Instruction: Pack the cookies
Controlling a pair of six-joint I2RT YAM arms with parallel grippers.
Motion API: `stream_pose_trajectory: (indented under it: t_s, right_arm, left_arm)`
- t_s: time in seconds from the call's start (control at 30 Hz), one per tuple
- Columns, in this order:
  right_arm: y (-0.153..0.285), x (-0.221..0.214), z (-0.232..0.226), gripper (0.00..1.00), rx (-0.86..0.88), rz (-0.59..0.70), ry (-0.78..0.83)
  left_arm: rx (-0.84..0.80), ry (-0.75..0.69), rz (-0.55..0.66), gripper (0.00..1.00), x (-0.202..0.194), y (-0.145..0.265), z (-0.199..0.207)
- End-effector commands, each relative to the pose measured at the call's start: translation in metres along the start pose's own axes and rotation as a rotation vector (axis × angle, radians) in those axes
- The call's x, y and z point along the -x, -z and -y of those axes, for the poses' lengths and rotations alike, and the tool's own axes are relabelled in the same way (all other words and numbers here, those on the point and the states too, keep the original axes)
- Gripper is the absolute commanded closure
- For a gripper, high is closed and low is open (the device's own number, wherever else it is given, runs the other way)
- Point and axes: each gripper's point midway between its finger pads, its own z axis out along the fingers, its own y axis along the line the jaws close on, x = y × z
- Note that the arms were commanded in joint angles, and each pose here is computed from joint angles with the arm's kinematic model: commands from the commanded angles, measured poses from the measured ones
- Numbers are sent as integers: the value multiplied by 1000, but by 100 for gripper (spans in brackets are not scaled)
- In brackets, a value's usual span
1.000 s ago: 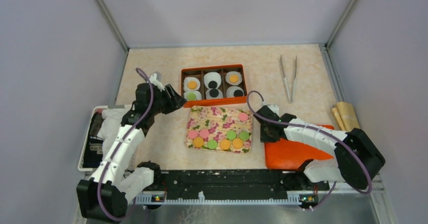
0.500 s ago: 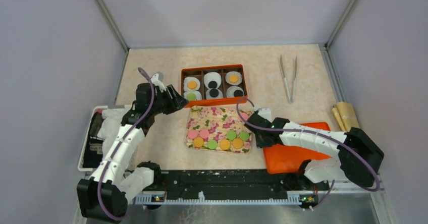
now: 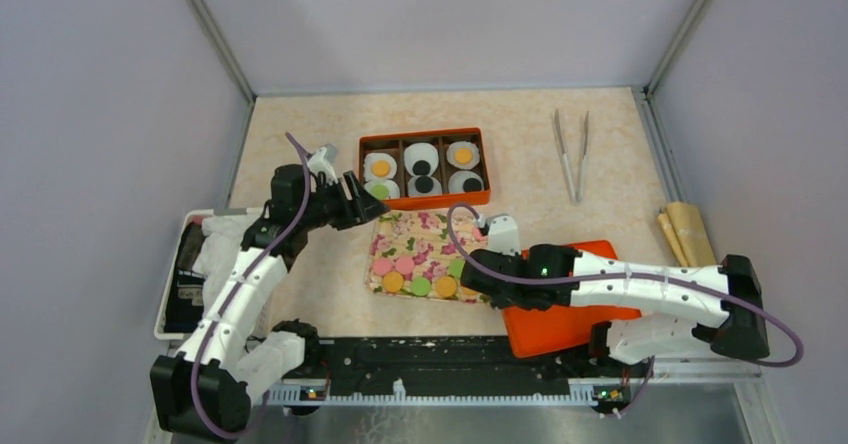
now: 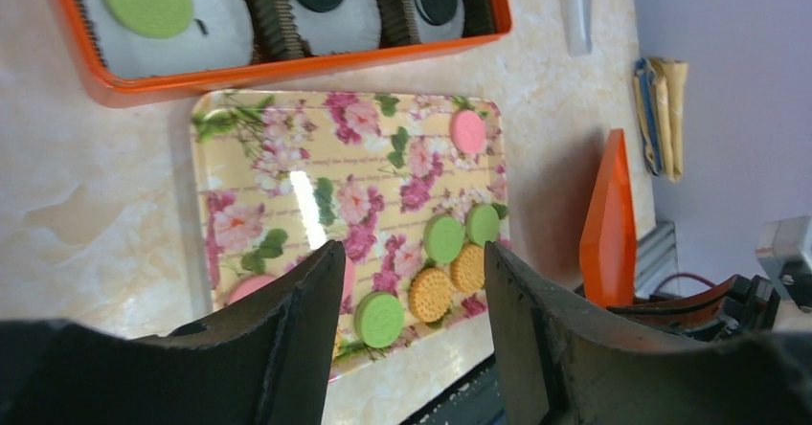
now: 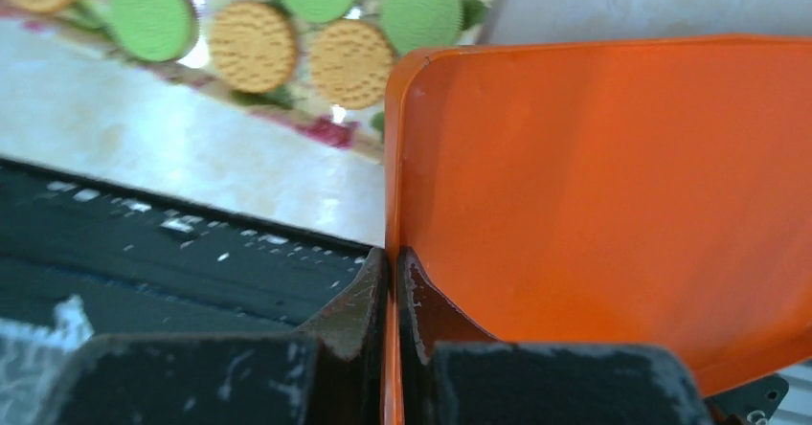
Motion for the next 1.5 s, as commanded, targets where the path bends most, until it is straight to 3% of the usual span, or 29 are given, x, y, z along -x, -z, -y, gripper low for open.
stream_pose_trajectory:
  t_s: [0.0, 0.2, 0.33, 0.43, 0.53, 0.6, 0.87, 1.23, 1.33, 1.47]
  right_arm:
    - [43, 26, -28, 100, 27, 110, 61]
    - [82, 38, -83, 100, 68, 189, 242]
    - [90, 50, -116, 100, 96, 235, 357]
    - [99, 65, -135, 100, 112, 283, 412]
    - [104, 77, -145, 100, 105, 319, 462]
    - [107, 83, -153, 100, 110, 341, 496]
    - [114, 98, -192, 100, 166, 408, 628]
    - [112, 105, -232, 100, 243, 463, 725]
    - [114, 109, -235, 100, 235, 479, 741]
    - [113, 113, -238, 100, 236, 489, 758]
  left_arm:
    - [-207, -71, -7, 35, 2, 12, 44]
    - [-311, -73, -40, 30, -7, 30, 67]
    - [-373, -76, -54, 15, -12, 42, 80]
    - [-416, -68, -96, 16, -20, 44, 84]
    - [-436, -39, -143, 32, -28, 41, 83]
    - [-438, -18, -170, 37, -32, 37, 80]
    - [-495, 21, -240, 23, -40, 30, 81]
    - [-570, 42, -278, 19, -49, 36, 88]
    - [-567, 50, -294, 22, -56, 37, 86]
    - [-567, 50, -297, 50, -61, 38, 85]
